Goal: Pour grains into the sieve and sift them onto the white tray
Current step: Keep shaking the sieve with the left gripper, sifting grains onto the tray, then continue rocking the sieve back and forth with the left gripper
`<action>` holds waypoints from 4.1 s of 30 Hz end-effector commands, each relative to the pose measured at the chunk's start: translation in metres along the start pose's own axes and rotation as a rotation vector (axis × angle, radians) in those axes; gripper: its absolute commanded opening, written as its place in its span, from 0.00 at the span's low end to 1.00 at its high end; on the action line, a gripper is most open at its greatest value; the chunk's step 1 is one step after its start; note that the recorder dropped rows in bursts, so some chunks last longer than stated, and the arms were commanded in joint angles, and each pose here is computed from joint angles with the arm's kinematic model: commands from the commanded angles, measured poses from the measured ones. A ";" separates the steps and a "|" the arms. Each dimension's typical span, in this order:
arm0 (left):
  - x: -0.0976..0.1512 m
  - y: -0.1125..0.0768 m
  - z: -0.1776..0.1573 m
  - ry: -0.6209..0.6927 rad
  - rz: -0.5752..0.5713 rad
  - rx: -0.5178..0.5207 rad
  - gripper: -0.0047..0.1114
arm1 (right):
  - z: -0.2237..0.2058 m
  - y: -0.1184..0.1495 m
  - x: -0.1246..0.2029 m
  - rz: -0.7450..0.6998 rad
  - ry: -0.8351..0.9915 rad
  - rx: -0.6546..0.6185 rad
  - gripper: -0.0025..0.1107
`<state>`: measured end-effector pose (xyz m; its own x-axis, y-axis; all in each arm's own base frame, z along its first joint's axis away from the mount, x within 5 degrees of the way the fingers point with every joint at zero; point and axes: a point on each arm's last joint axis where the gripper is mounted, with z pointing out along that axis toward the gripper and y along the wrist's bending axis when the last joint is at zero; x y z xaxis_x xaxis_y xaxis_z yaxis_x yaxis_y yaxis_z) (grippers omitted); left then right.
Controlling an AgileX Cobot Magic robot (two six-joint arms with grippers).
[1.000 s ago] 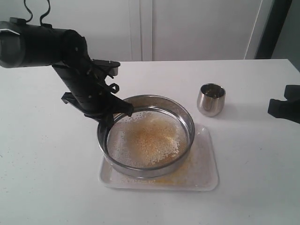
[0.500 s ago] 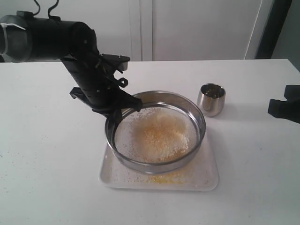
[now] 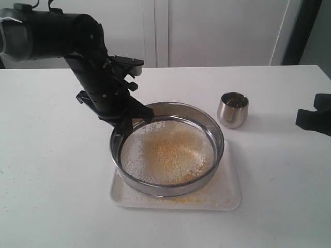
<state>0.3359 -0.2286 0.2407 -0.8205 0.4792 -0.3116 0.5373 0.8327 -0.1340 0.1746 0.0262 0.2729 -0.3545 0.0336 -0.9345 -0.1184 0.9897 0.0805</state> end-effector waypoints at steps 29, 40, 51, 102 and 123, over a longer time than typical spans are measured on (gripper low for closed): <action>-0.004 0.015 0.010 0.049 -0.168 -0.081 0.04 | -0.001 0.000 0.000 -0.005 -0.005 -0.002 0.02; -0.013 -0.020 0.014 -0.042 -0.097 0.126 0.04 | -0.001 0.000 0.000 -0.005 -0.005 -0.002 0.02; -0.006 -0.012 0.012 0.017 -0.041 -0.023 0.04 | -0.001 0.000 0.000 -0.005 -0.005 -0.002 0.02; -0.007 -0.006 0.001 -0.012 -0.003 -0.037 0.04 | -0.001 0.000 0.000 -0.005 -0.005 -0.002 0.02; -0.009 -0.011 0.010 -0.023 -0.002 -0.045 0.04 | -0.001 0.000 0.000 -0.005 -0.005 -0.002 0.02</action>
<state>0.3381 -0.2572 0.2268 -0.7945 0.4916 -0.3566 0.5585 0.8220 -0.1112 0.1746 0.0262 0.2729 -0.3545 0.0336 -0.9345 -0.1184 0.9897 0.0805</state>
